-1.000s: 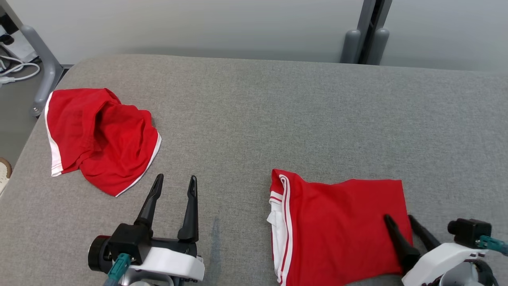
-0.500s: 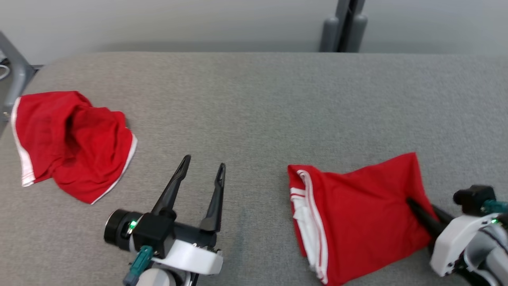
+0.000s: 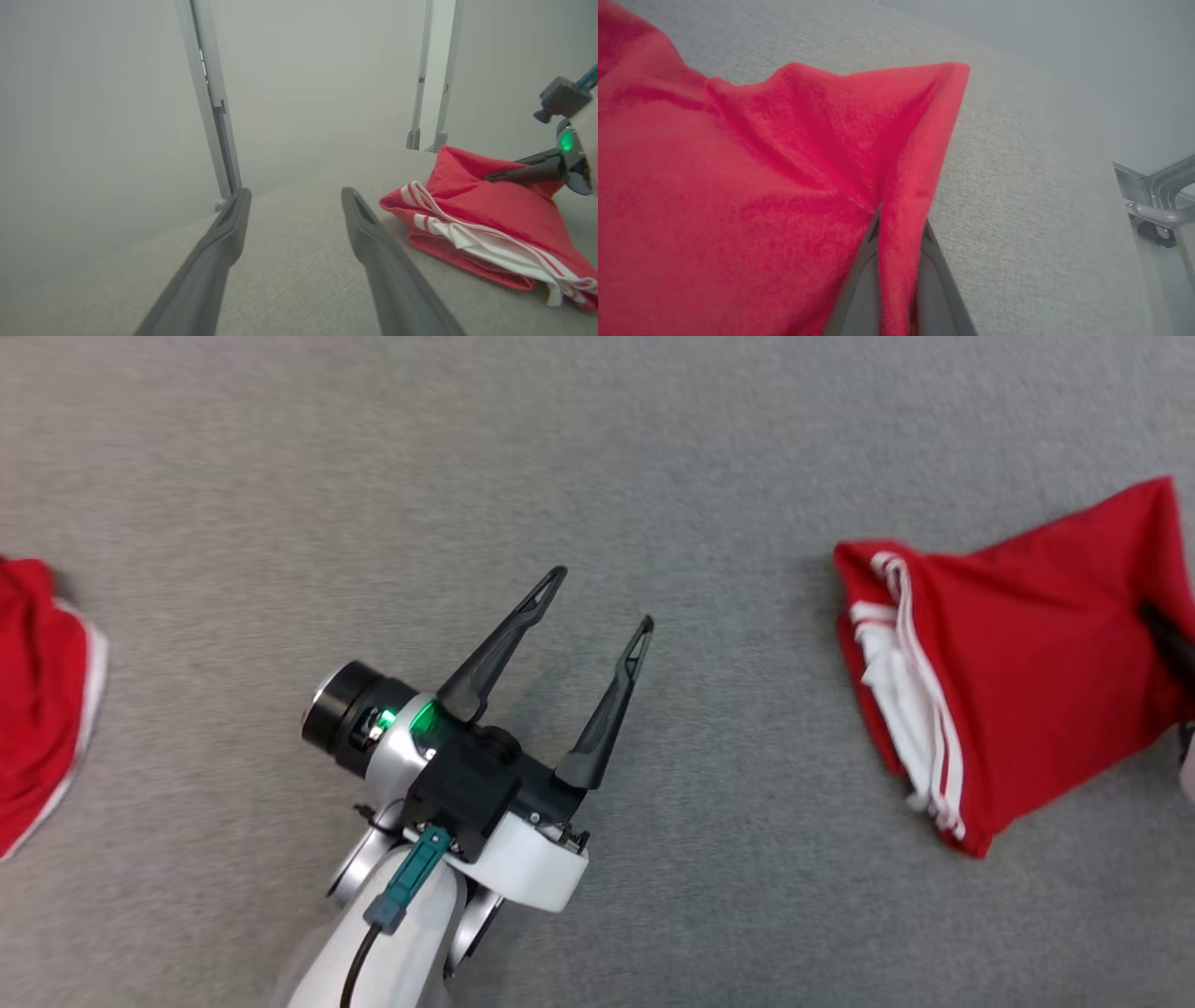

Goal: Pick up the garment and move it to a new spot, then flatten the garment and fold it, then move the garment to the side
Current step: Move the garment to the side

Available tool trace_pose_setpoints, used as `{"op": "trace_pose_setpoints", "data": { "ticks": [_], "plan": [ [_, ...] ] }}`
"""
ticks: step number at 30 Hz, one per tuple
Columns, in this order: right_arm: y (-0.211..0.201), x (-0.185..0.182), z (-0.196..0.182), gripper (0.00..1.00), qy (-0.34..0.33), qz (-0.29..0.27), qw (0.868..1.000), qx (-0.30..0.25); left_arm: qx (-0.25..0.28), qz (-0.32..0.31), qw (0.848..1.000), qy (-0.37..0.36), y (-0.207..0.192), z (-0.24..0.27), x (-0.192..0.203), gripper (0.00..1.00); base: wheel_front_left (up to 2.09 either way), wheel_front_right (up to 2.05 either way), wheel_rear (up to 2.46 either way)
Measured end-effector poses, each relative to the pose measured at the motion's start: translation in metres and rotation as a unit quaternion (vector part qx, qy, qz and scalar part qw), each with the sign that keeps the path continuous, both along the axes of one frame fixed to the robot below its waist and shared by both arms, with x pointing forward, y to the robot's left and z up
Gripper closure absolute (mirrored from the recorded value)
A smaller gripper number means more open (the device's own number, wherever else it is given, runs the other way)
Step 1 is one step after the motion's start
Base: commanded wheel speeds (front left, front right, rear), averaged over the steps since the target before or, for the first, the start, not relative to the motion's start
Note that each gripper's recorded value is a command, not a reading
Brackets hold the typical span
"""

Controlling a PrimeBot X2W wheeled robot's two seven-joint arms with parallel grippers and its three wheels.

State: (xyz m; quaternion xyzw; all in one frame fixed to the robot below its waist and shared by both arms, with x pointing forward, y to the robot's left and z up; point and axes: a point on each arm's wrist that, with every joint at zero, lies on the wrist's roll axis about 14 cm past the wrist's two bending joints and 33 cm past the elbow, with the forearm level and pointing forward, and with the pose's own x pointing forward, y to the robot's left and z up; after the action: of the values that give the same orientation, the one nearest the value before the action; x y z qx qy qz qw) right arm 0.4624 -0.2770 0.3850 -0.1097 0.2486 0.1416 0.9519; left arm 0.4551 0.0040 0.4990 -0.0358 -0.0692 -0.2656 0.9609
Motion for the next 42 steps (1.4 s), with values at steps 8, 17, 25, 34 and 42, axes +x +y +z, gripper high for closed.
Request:
{"op": "trace_pose_setpoints", "data": {
  "ticks": [8, 17, 25, 34, 42],
  "plan": [
    [-0.086, 0.006, 0.008, 1.00, -0.006, -0.078, 0.994, -0.074, -0.008, -0.086, 0.996, 0.014, -0.055, -0.035, 0.022, 0.00, 0.00, 0.00, 0.00],
    [-0.162, 0.016, 0.010, 1.00, 0.019, -0.140, 0.976, -0.164, -0.029, -0.106, 0.993, 0.036, -0.073, -0.073, 0.047, 0.00, 0.00, 0.00, 0.00],
    [-0.186, 0.032, 0.004, 1.00, 0.029, -0.155, 0.966, -0.204, -0.039, -0.090, 0.994, 0.041, -0.066, -0.085, 0.056, 0.00, 0.00, 0.00, 0.00],
    [-0.208, 0.044, 0.019, 0.00, 0.040, -0.143, 0.948, -0.283, -0.035, -0.088, 0.995, 0.044, -0.064, -0.084, 0.055, 0.00, 0.00, 0.00, 0.00],
    [-0.173, 0.081, 0.095, 0.00, -0.086, -0.137, 0.959, -0.232, -0.025, -0.063, 0.997, 0.042, -0.045, -0.051, 0.038, 0.00, 0.00, 0.00, 0.00]
  ]
}}
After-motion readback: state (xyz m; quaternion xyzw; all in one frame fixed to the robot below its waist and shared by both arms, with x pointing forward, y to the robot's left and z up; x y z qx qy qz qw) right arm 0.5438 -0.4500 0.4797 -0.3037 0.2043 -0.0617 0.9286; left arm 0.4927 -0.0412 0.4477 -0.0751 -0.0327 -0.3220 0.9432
